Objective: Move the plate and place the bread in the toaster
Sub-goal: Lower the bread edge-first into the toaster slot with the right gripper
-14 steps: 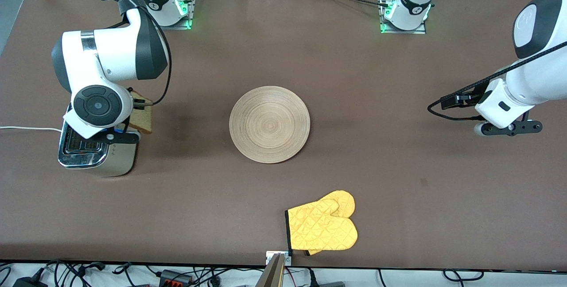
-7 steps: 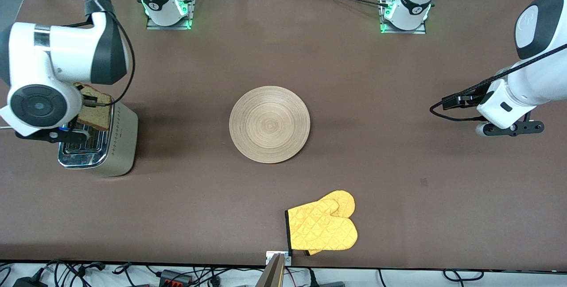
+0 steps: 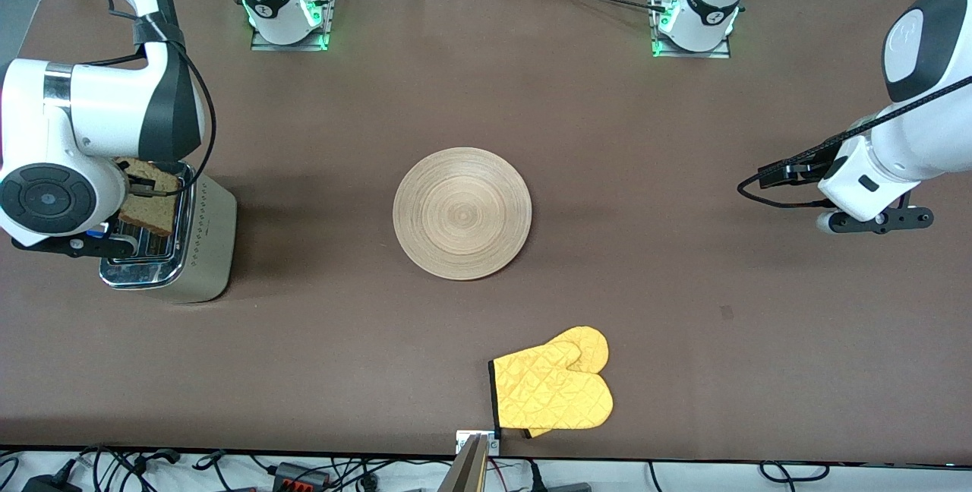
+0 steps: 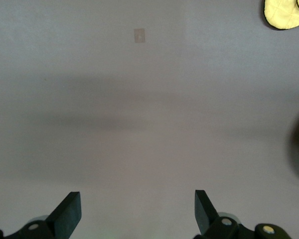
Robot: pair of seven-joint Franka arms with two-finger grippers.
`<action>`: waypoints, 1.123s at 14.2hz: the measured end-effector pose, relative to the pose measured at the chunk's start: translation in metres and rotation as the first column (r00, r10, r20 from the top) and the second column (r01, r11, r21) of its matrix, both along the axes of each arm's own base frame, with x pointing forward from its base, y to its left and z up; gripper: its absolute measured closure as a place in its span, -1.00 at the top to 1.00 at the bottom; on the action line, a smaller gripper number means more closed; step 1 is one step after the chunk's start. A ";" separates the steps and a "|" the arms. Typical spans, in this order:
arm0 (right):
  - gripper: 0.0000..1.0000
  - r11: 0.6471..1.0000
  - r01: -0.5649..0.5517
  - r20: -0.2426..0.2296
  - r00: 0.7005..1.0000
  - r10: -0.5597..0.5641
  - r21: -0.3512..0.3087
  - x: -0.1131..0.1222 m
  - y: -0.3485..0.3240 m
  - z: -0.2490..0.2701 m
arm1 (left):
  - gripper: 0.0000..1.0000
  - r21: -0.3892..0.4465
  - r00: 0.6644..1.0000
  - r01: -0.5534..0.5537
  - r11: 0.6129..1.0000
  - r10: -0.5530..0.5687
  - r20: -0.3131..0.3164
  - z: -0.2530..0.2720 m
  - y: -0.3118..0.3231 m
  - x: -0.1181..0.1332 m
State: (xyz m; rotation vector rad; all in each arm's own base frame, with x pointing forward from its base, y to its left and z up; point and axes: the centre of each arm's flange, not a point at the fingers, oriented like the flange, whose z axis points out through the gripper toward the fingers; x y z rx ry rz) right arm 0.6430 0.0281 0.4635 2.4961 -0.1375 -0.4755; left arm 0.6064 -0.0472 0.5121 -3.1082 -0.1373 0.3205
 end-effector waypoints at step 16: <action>-0.89 0.998 -0.036 0.001 0.999 0.036 -0.045 0.006 -0.011 -0.023 | 1.00 0.000 1.000 -0.023 1.000 0.023 -0.008 -0.004 0.016 0.000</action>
